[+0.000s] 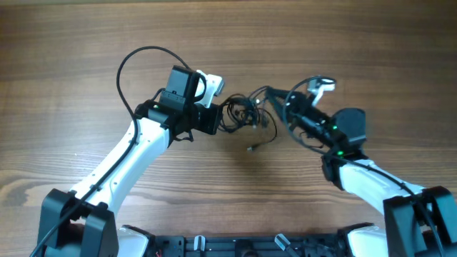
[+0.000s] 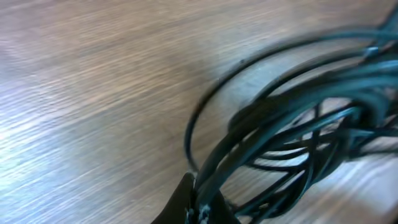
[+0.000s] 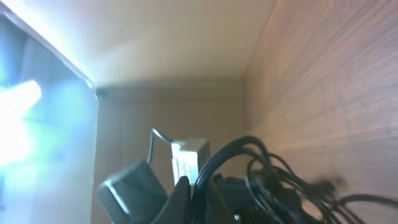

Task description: Untangle cables

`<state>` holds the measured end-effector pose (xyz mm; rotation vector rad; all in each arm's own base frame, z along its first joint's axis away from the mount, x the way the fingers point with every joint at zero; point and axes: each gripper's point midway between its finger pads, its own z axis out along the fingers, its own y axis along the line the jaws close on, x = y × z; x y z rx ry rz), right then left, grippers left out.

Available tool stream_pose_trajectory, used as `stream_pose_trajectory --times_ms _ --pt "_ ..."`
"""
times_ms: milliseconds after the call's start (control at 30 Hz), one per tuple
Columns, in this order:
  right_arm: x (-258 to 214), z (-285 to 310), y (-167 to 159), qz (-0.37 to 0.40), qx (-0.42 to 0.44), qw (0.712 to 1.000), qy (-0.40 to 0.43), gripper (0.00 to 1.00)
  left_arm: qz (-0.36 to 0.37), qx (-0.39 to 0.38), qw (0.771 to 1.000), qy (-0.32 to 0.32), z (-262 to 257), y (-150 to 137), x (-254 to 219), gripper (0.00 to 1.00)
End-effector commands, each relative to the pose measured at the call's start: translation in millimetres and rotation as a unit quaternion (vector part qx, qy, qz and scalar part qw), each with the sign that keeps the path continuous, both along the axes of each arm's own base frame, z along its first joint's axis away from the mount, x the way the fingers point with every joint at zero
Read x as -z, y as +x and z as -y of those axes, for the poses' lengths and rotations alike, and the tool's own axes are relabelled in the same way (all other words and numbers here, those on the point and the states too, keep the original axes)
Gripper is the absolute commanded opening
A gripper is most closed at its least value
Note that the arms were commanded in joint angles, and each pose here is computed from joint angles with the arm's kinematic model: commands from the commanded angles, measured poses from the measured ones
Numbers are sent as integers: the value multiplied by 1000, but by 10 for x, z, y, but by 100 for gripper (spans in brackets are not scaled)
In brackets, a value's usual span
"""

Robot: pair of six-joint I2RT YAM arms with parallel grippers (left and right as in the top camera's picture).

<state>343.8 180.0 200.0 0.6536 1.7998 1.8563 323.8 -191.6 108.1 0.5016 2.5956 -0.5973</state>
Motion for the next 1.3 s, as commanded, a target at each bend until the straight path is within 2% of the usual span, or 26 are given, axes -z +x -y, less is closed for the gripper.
stream_pose_trajectory --times_ms 0,100,200,300,367,400,467,500,600,733,767,900,1067,1267 --pt "-62 221 128 2 34 999 8 5 14 -22 999 45 -180 95 85 4" --pt "122 183 88 -40 18 999 -2 5 24 -38 998 54 -232 160 76 4" --pt "463 95 -74 -117 -27 993 -22 5 43 -182 977 105 -661 400 71 4" --pt "726 39 -257 -155 -67 984 -53 5 60 -333 932 127 -1132 561 9 4" --pt "844 24 -350 -165 -86 980 -72 13 51 -378 918 105 -1250 596 2 4" --pt "880 13 -393 -170 -95 978 -76 27 41 -382 919 86 -1236 604 8 4" --pt "887 -2 -413 -169 -101 977 -78 54 24 -365 929 55 -1123 603 15 4" --pt "870 -19 -416 -164 -103 978 -78 62 16 -353 935 40 -1051 592 18 4" --pt "820 -135 -423 -143 -109 980 -84 76 -8 -323 946 5 -865 544 21 4" --pt "910 -281 -435 -151 -92 978 -106 76 -17 -276 961 -15 -696 497 6 4" --pt "953 -323 -410 -161 -70 978 -113 76 -10 -210 978 -19 -552 448 -13 4" --pt "1010 -330 -323 -166 -22 977 -128 73 10 -29 998 -47 -187 231 -86 4" --pt "1021 -313 -298 -151 -14 978 -144 63 30 130 986 -99 87 -68 -201 4" --pt "1037 -293 -282 -133 -11 978 -162 49 26 154 982 -107 115 -154 -206 4"
